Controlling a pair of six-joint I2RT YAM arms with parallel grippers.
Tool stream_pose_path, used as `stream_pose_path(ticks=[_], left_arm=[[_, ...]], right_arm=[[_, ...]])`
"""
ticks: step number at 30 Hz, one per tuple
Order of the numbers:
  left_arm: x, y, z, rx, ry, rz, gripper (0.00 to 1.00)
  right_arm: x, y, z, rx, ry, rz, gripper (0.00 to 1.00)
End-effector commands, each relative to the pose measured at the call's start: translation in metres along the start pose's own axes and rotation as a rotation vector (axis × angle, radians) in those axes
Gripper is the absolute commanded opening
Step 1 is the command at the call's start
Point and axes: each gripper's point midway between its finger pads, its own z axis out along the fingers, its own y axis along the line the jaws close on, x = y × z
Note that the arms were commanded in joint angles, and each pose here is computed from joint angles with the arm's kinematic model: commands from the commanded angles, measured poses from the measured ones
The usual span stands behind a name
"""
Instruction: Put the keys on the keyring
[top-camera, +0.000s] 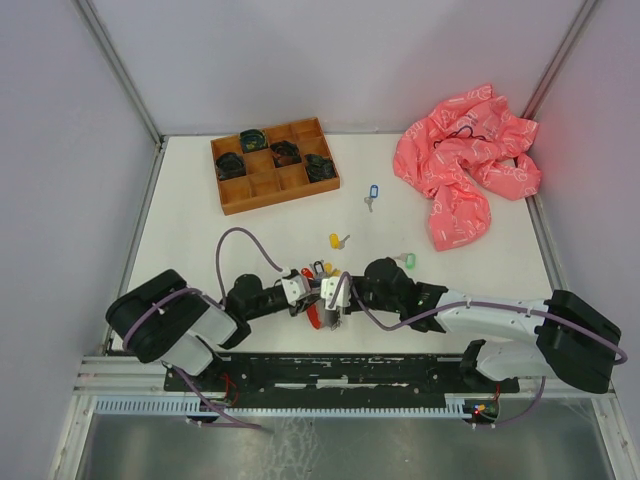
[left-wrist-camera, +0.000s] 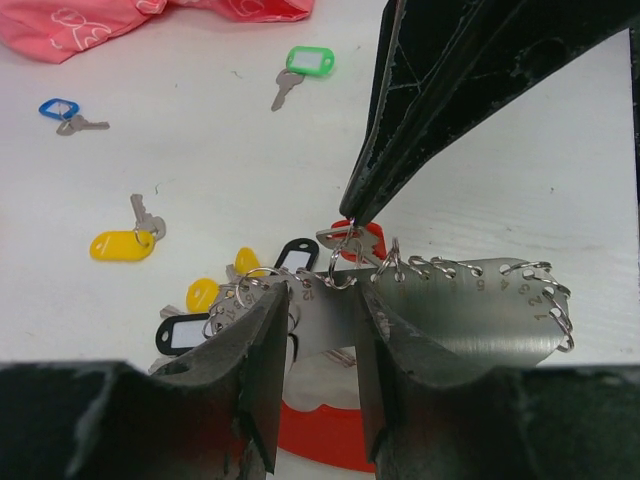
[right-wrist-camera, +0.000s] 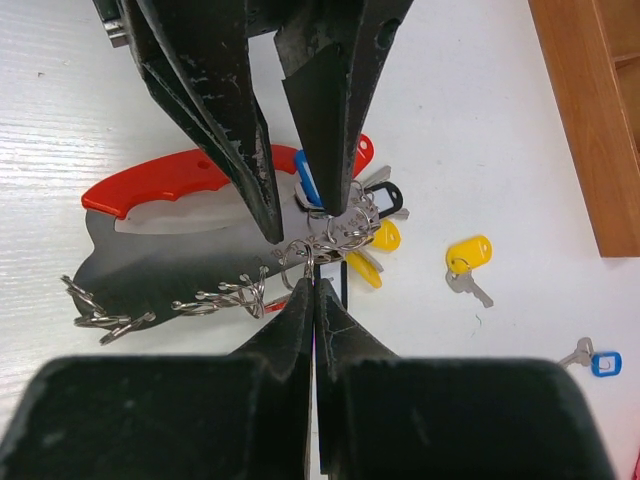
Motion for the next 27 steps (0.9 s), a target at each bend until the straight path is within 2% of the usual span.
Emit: stream_pose_path(ticks=[1,10,27], left_arm=[[-0.021,0.008,0.006,-0.025,-0.09,-0.003,0.4],[-0.02,0.006,0.013,0.02,-0.092,-0.011,0.4],[-0.01,-0.006,0.022,0.143,-0.061,-0.048,0.33]], right_arm=[[-0.022,-0.017,-0.005,0.064,-0.087,0.002,0.01],[-0.026,-0.013,-0.002,0.033,-0.1,-0.01,0.01],[-0.03,-0.01,-0.005,0.004,-0.108,-0.03,0.01]])
